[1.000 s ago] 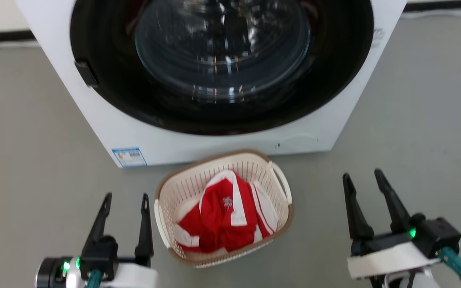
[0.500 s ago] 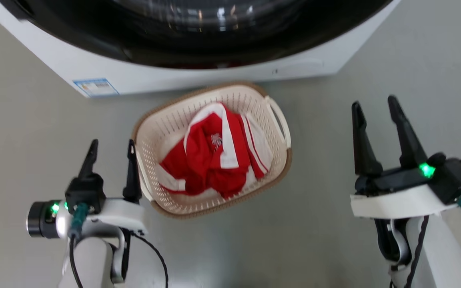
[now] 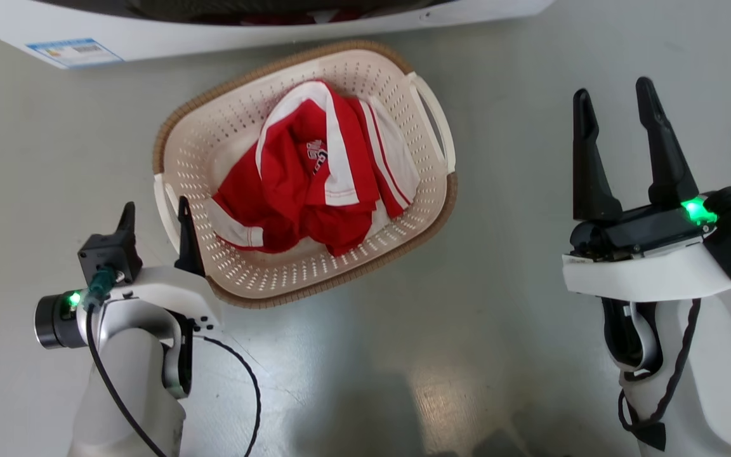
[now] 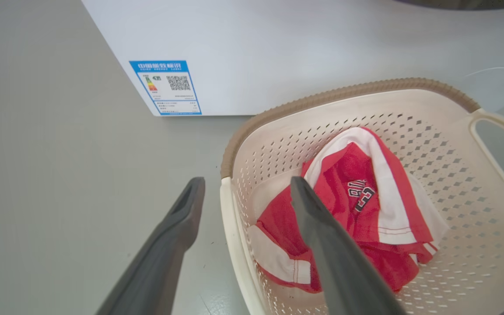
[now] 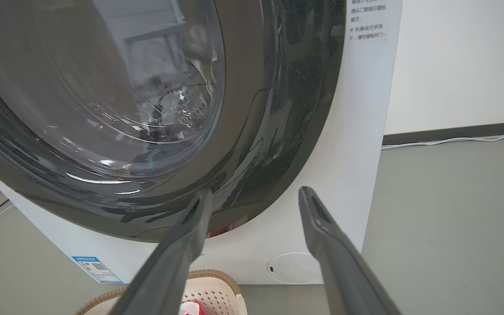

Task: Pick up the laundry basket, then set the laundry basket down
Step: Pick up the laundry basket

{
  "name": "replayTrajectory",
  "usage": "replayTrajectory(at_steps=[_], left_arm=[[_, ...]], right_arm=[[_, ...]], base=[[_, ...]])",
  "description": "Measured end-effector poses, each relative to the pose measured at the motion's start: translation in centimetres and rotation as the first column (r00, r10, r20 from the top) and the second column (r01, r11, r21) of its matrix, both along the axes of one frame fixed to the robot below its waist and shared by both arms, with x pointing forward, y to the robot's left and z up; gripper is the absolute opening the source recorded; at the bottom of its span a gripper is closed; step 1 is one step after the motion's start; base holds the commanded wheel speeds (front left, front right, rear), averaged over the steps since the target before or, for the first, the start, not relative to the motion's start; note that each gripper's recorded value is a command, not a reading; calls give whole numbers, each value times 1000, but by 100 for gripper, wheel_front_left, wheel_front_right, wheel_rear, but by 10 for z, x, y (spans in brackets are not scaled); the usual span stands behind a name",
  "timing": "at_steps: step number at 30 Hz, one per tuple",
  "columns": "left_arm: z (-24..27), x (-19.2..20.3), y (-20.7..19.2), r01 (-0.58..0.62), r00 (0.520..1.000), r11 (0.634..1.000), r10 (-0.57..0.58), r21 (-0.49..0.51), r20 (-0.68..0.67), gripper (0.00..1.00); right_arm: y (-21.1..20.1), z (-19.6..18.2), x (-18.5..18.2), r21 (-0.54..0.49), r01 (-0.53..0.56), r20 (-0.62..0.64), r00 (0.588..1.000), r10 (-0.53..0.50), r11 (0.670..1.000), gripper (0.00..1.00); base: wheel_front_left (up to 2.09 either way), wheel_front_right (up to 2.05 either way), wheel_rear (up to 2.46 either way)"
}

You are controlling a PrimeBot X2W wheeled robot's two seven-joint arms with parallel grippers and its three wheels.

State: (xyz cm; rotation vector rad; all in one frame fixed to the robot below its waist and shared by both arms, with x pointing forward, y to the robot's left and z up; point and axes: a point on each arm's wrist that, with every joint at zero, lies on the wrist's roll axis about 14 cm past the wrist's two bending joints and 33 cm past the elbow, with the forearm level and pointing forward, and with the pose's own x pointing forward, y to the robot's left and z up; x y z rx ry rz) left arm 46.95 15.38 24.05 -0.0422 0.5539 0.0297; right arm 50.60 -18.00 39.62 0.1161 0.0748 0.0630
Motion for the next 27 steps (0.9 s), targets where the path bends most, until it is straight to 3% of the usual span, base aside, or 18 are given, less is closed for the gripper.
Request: replayTrajectory(at_steps=[12,22,23,26,27], left_arm=[[-56,-7,8,-54,988,999,54,6,-147,100],[-74,-6,6,-56,980,998,56,6,-189,100],[-76,-7,6,-57,979,998,58,7,-194,94],[-78,-8,6,-62,977,998,62,7,-202,49],[-78,-7,6,-62,977,998,62,7,-203,46]], right_arm=[[-2,-25,13,-7,1,-25,1000,-1,1000,100],[-4,-34,15,-6,4,-38,999,-4,1000,100],[-5,-34,15,-6,5,-37,999,-5,1000,100],[-5,-33,15,-8,5,-35,999,-5,1000,100],[-5,-32,15,-8,5,-34,999,-5,1000,100]], base=[[0,0,0],[0,0,0],[0,0,0],[0,0,0],[0,0,0]])
